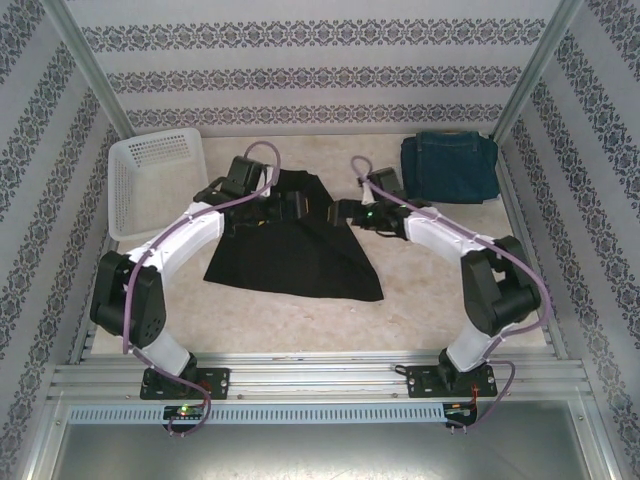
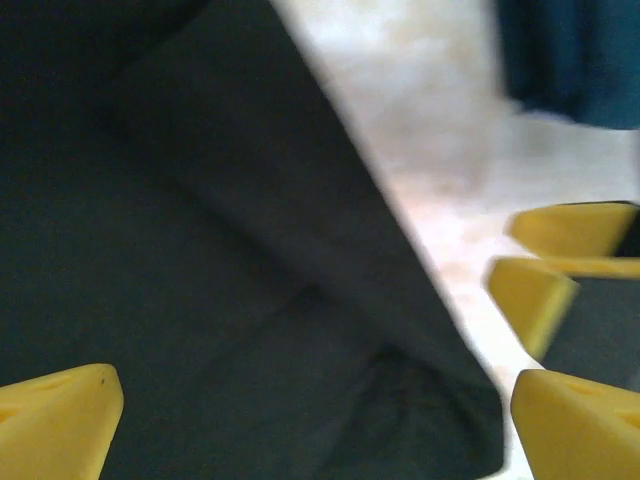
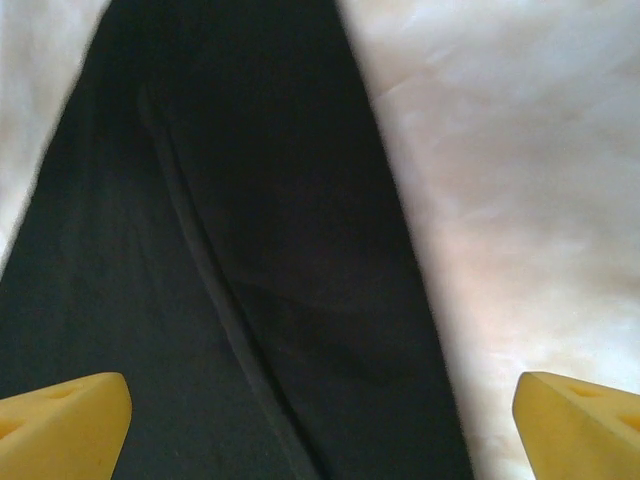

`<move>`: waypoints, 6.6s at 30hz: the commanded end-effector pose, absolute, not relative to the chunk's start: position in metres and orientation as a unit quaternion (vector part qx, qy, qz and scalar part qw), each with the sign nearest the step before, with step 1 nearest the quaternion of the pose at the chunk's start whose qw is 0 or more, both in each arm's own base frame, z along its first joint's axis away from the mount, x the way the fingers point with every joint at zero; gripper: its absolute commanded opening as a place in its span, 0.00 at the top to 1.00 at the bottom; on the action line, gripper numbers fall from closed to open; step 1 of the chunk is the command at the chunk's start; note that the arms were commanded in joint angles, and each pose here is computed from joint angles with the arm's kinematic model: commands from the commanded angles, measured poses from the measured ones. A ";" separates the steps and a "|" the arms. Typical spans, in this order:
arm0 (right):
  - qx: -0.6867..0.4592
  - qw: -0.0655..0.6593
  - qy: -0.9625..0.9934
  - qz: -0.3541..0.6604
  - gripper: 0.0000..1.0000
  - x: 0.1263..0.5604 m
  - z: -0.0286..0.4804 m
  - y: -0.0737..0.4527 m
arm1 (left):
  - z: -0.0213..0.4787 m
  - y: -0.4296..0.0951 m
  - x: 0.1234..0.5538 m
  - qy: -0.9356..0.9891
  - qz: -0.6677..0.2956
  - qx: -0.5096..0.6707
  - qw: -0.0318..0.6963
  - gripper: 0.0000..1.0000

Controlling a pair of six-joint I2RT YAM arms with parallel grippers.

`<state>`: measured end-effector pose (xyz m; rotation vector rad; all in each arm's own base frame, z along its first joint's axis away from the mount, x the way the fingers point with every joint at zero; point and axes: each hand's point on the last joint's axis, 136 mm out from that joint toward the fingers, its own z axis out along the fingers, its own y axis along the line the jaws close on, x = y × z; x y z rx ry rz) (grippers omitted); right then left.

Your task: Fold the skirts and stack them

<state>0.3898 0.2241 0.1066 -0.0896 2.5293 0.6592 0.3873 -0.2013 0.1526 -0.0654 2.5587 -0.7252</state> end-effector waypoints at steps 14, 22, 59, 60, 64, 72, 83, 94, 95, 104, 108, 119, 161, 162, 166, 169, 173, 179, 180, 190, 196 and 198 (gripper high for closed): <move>-0.278 0.263 0.921 0.075 0.19 0.441 0.058 0.317 | 0.024 -0.130 0.349 0.947 -0.157 -0.254 0.120 0.00; -0.225 0.254 0.939 0.057 0.71 0.484 0.050 0.321 | 0.008 -0.120 0.339 0.949 -0.142 -0.261 0.104 0.00; 0.315 0.316 0.884 0.137 0.40 0.300 0.100 0.066 | 0.145 -0.236 0.528 0.954 -0.230 -0.023 0.193 0.00; 0.297 0.323 0.886 0.153 0.35 0.306 0.108 0.073 | 0.149 -0.241 0.512 0.952 -0.238 -0.019 0.192 0.00; 0.219 0.312 0.900 0.213 0.16 0.334 0.127 0.110 | 0.151 -0.249 0.460 0.939 -0.287 -0.050 0.185 0.00; 0.166 0.201 0.928 0.267 0.02 0.370 0.098 0.162 | 0.107 -0.255 0.351 0.924 -0.348 -0.133 0.091 0.00; 0.240 0.099 0.953 0.155 0.02 0.323 0.022 0.133 | 0.012 -0.186 0.277 0.951 -0.215 -0.220 0.018 0.00; 0.252 0.147 0.944 0.157 0.02 0.289 0.052 0.126 | 0.075 -0.194 0.290 0.927 -0.327 -0.178 0.037 0.00; 0.235 0.151 0.944 0.175 0.02 0.290 0.062 0.137 | 0.087 -0.195 0.293 0.923 -0.336 -0.182 0.051 0.00; 0.235 0.130 0.942 0.199 0.02 0.289 0.063 0.184 | 0.086 -0.177 0.301 0.910 -0.313 -0.255 0.093 0.00; 0.280 0.121 0.933 0.189 0.02 0.276 0.035 0.168 | 0.052 -0.153 0.278 0.911 -0.267 -0.303 0.082 0.00; 0.281 0.152 0.926 0.199 0.02 0.280 0.054 0.146 | 0.059 -0.100 0.253 0.921 -0.173 -0.328 0.118 0.00; 0.335 0.130 0.919 0.159 0.11 0.239 0.038 0.087 | 0.052 -0.128 0.261 0.945 -0.148 -0.271 0.105 1.00; 0.337 0.125 0.917 0.173 0.20 0.237 0.036 0.089 | 0.053 -0.130 0.261 0.945 -0.153 -0.270 0.106 1.00; 0.326 0.108 0.912 0.224 0.40 0.236 0.033 0.105 | 0.056 -0.134 0.263 0.941 -0.170 -0.270 0.112 1.00; 0.320 0.103 0.909 0.247 0.44 0.240 0.033 0.114 | 0.060 -0.134 0.266 0.940 -0.174 -0.269 0.121 1.00; 0.322 0.096 0.906 0.258 0.47 0.244 0.031 0.118 | 0.060 -0.133 0.266 0.941 -0.171 -0.268 0.120 1.00; 0.339 0.082 0.908 0.233 0.53 0.234 0.018 0.111 | 0.058 -0.132 0.264 0.940 -0.172 -0.270 0.120 1.00; 0.339 0.081 0.909 0.230 0.53 0.232 0.016 0.110 | 0.057 -0.133 0.264 0.940 -0.172 -0.269 0.119 1.00; 0.335 0.093 0.912 0.219 0.75 0.230 0.010 0.104 | 0.059 -0.133 0.265 0.940 -0.172 -0.268 0.122 1.00; 0.307 0.128 0.915 0.229 0.98 0.250 0.031 0.106 | 0.073 -0.126 0.268 0.944 -0.154 -0.256 0.137 1.00; 0.296 0.143 0.916 0.230 1.00 0.256 0.045 0.106 | 0.085 -0.121 0.270 0.947 -0.142 -0.247 0.151 1.00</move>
